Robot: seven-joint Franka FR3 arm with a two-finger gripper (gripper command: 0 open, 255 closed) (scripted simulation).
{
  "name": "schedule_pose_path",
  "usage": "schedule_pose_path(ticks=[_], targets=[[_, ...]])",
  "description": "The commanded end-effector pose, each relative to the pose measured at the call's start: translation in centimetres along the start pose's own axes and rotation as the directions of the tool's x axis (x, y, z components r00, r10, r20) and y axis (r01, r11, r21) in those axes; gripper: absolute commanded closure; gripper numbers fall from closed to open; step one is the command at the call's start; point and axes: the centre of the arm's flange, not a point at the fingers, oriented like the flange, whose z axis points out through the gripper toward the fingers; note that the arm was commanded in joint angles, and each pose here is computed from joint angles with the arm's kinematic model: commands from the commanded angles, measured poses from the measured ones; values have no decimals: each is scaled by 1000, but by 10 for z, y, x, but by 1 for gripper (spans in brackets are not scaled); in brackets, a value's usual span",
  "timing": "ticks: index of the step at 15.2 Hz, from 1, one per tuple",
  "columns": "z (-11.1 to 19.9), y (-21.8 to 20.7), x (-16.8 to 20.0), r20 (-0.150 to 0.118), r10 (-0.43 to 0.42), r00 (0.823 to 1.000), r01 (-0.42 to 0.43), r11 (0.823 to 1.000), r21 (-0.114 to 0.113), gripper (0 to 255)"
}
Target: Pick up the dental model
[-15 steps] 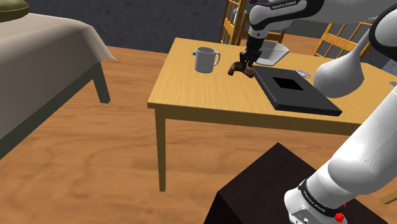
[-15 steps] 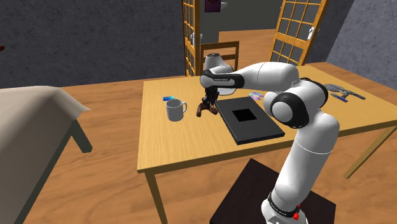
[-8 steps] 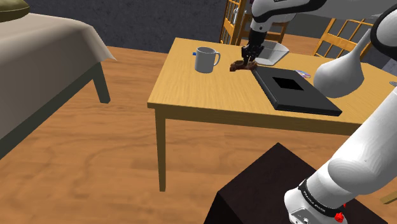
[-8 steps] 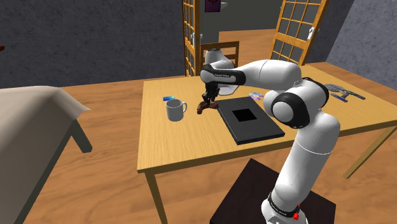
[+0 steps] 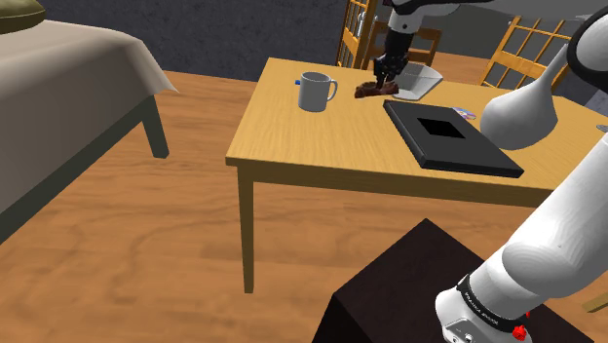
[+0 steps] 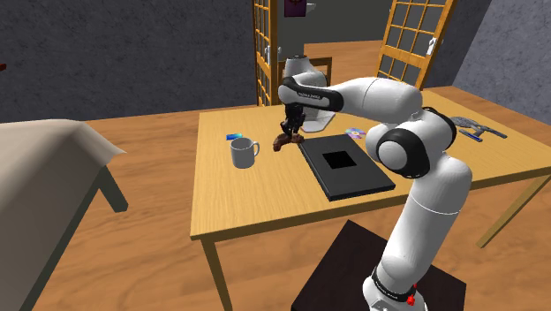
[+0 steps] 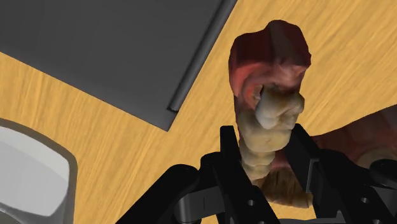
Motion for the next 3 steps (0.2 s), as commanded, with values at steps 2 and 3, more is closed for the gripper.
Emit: schedule_pose_path(ticks=[2,3], targets=[[-12,0,1,0,0,1000,0,1000,0,255],[-12,0,1,0,0,1000,0,1000,0,255]])
